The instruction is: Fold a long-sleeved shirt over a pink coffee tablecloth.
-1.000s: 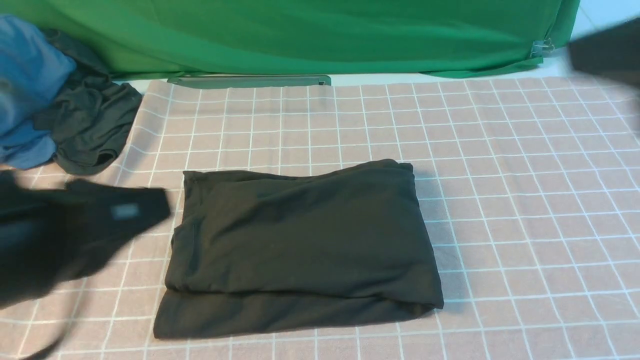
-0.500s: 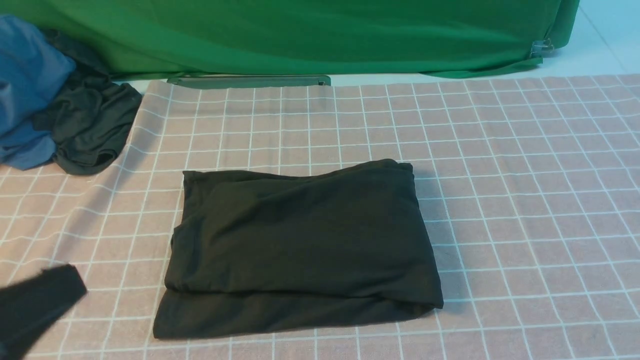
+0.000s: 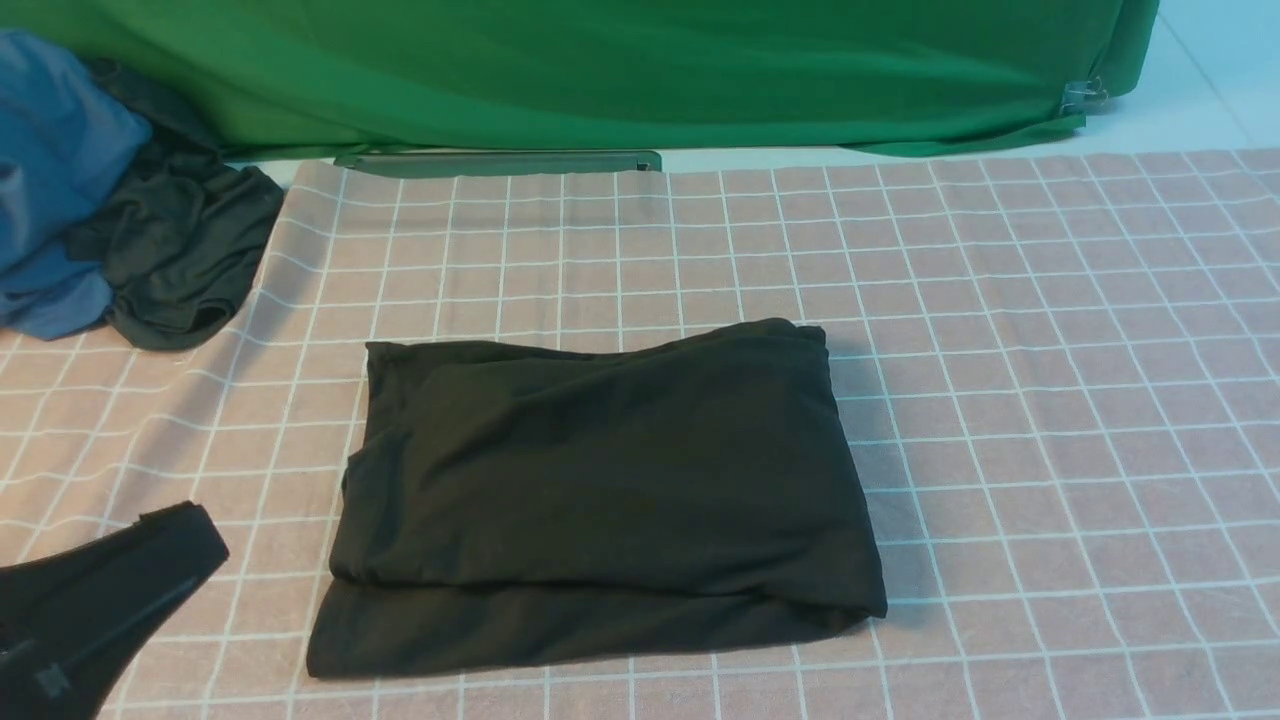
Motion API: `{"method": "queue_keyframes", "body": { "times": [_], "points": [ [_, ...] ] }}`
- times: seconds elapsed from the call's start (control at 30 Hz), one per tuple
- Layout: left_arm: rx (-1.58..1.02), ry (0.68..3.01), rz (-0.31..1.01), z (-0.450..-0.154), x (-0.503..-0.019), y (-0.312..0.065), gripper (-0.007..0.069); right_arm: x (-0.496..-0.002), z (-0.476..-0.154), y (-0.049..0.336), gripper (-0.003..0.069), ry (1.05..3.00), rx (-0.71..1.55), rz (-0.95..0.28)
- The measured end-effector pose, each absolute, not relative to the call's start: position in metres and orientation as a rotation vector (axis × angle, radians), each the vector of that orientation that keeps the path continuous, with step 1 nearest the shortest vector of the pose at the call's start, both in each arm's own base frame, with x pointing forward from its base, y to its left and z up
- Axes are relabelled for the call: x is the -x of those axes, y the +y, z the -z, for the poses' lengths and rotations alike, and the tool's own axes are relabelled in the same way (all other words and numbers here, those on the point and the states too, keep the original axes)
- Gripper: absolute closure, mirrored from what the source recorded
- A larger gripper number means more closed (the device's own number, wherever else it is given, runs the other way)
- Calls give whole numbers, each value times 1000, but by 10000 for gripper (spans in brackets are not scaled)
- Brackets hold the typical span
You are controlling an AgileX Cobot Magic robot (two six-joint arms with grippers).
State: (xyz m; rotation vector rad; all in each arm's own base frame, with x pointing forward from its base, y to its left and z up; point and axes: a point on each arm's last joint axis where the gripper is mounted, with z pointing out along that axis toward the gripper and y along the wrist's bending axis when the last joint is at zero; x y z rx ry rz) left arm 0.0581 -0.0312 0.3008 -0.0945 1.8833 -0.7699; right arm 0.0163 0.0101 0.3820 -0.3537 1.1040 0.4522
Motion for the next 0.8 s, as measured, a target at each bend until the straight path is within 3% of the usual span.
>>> {"method": "queue_keyframes", "body": {
  "times": [0.8],
  "points": [
    [63,1880,746,-300,-58,-31,612,-16,-382,10,538,1107,355,-452]
  ]
}}
